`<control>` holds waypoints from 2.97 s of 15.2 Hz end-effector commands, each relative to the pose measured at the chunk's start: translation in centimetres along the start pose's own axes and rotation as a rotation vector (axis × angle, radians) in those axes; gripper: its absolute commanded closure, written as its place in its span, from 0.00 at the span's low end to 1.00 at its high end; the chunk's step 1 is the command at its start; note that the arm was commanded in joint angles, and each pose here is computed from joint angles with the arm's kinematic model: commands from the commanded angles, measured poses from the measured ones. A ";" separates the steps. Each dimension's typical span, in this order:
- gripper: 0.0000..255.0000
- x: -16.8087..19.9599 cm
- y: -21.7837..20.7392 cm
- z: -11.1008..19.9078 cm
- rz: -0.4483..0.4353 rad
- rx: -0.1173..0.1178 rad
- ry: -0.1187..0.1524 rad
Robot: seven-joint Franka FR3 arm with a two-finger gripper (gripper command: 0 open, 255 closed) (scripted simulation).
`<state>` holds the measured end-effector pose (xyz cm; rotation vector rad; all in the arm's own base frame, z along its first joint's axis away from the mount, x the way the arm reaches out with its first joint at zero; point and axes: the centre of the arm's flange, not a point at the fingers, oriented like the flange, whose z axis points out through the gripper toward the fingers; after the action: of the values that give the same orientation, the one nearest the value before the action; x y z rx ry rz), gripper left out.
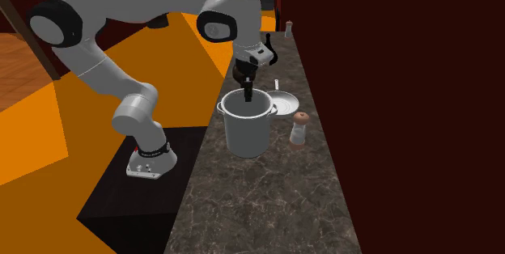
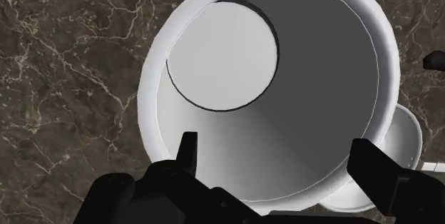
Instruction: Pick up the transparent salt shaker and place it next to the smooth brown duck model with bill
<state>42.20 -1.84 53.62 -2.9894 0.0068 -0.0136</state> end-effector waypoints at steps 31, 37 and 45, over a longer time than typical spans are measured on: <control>0.00 20.1 2.3 14.3 -0.025 0.018 0.089; 1.00 20.1 2.3 14.3 -0.025 0.018 0.089; 1.00 20.1 2.1 12.7 -0.025 0.018 0.089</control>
<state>62.32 -2.12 40.33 -2.9682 -0.0211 -0.1482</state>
